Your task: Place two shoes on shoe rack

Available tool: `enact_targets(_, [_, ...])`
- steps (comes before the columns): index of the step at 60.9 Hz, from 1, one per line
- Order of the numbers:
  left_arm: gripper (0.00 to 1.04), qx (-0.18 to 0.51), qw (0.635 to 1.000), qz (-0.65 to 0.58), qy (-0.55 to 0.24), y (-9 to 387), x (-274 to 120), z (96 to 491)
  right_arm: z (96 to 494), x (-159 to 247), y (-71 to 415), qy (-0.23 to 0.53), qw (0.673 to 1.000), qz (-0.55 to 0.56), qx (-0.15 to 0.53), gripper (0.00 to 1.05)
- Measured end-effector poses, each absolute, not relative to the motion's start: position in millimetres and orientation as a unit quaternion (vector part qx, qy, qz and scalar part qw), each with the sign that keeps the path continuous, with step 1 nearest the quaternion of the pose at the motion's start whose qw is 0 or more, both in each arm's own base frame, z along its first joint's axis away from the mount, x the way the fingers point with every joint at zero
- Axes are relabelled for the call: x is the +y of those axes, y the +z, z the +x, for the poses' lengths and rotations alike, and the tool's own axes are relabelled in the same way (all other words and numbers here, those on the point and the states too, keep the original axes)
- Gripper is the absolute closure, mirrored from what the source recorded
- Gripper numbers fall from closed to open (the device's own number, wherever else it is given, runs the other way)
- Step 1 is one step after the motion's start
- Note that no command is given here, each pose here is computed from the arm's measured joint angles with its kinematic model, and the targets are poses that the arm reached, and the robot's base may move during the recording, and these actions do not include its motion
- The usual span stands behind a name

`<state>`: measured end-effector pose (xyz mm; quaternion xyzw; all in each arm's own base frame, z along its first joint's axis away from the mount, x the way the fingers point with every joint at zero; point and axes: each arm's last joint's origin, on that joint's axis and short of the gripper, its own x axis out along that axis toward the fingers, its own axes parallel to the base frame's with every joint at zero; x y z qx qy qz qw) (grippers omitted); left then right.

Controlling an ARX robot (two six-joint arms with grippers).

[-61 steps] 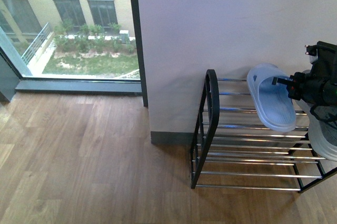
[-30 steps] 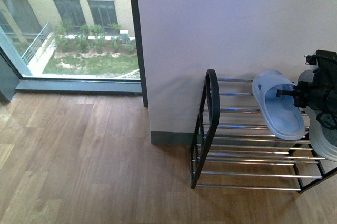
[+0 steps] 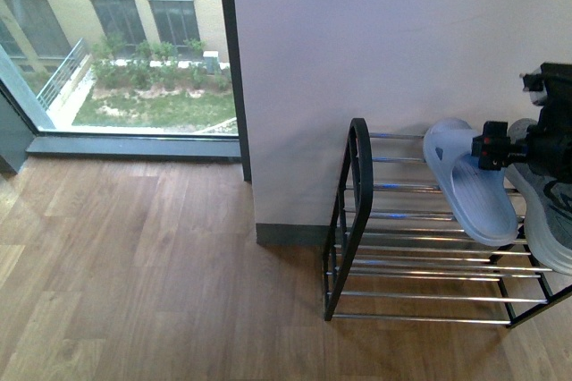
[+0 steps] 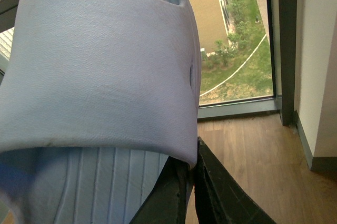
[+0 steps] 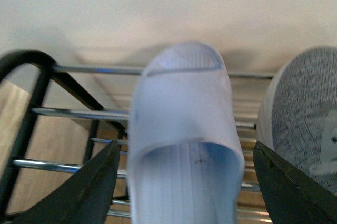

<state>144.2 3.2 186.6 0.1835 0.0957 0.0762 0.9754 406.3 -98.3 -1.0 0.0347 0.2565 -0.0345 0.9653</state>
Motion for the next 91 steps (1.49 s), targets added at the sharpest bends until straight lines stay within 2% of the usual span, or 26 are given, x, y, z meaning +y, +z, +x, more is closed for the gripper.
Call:
enact_targets(9, [1.03, 0.096, 0.975, 0.184, 0.076, 187, 3, 144, 388, -88, 42, 0.01, 0.975, 0.046, 0.216, 0.08])
enact_targets(20, [1.03, 0.095, 0.975, 0.183, 0.076, 187, 3, 144, 357, -86, 72, 0.033, 0.98, 0.06, 0.186, 0.09])
enact_targets(42, [1.03, 0.096, 0.975, 0.184, 0.076, 187, 3, 144, 284, -108, 92, 0.015, 0.988, 0.076, 0.136, 0.09])
enact_targets(53, [1.03, 0.096, 0.975, 0.184, 0.076, 187, 3, 144, 266, -114, 87, 0.002, 0.99, 0.082, 0.114, 0.09])
enact_targets(69, [1.03, 0.096, 0.975, 0.183, 0.076, 187, 3, 144, 264, -116, 86, -0.005, 0.991, 0.083, 0.108, 0.1])
enact_targets(82, [1.03, 0.096, 0.975, 0.183, 0.076, 187, 3, 144, 257, -110, 89, -0.005, 0.996, 0.061, 0.071, 0.39])
enact_targets(84, [1.03, 0.096, 0.975, 0.184, 0.076, 187, 3, 144, 257, -109, 89, -0.005, 0.996, 0.062, 0.071, 0.47])
enact_targets(91, [1.03, 0.096, 0.975, 0.184, 0.076, 187, 3, 144, 256, -109, 88, -0.007, 0.995, 0.062, 0.072, 0.65])
